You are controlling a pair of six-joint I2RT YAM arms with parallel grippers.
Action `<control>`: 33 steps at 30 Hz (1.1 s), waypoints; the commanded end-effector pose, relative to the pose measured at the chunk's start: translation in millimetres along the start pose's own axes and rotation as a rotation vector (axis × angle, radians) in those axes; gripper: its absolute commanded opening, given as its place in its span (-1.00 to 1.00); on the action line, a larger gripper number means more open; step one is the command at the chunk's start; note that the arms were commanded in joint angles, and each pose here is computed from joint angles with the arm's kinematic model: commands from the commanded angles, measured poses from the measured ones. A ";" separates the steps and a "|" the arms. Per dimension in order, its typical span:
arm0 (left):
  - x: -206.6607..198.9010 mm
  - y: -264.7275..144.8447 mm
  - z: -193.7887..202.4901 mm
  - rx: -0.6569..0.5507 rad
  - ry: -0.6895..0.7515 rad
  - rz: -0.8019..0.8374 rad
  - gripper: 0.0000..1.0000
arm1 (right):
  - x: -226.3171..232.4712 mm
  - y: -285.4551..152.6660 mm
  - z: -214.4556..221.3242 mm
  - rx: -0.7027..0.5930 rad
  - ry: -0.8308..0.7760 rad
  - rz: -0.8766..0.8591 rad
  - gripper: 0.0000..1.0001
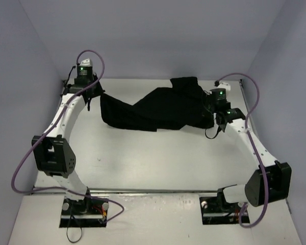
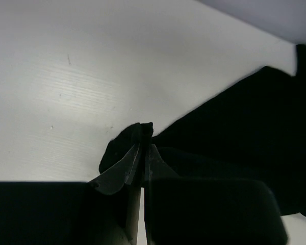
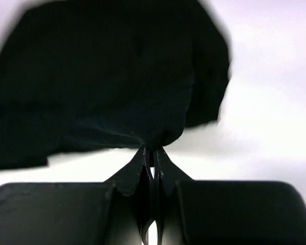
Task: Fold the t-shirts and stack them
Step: Flatten out the tshirt
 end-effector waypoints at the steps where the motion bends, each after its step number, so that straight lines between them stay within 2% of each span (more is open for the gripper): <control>1: -21.4 -64.3 -98.2 -0.275 -0.081 0.143 -1.00 | 17.8 -63.1 -120.9 -0.374 -0.005 -0.030 -1.00; 8: -47.5 -157.4 -185.8 -0.587 -0.141 0.298 -1.00 | 40.2 -142.3 -222.5 -0.667 -0.026 -0.091 -1.00; 11: -52.9 -203.3 -211.2 -0.731 -0.161 0.351 -1.00 | 43.4 -172.7 -249.4 -0.763 -0.037 -0.102 -1.00; 14: -56.9 -239.9 -223.1 -0.822 -0.157 0.396 -1.00 | 43.4 -206.5 -268.8 -0.855 -0.041 -0.112 -1.00; 23: -62.7 -335.9 -223.7 -0.988 -0.094 0.511 -1.00 | 33.0 -300.9 -291.9 -1.071 -0.087 -0.160 -1.00; 33: -45.1 -436.0 -184.6 -1.141 -0.023 0.508 -1.00 | 7.7 -379.6 -271.2 -1.206 -0.082 -0.209 -1.00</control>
Point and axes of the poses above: each gripper's point midway between its finger pads, its own y axis out along the fingers, its own x axis along the line the jaws close on, z = x × y, the point moved 6 cm from there along -y, back along the fingers, and after that the axes turned 5 degrees about y, right-handed, at the moved point
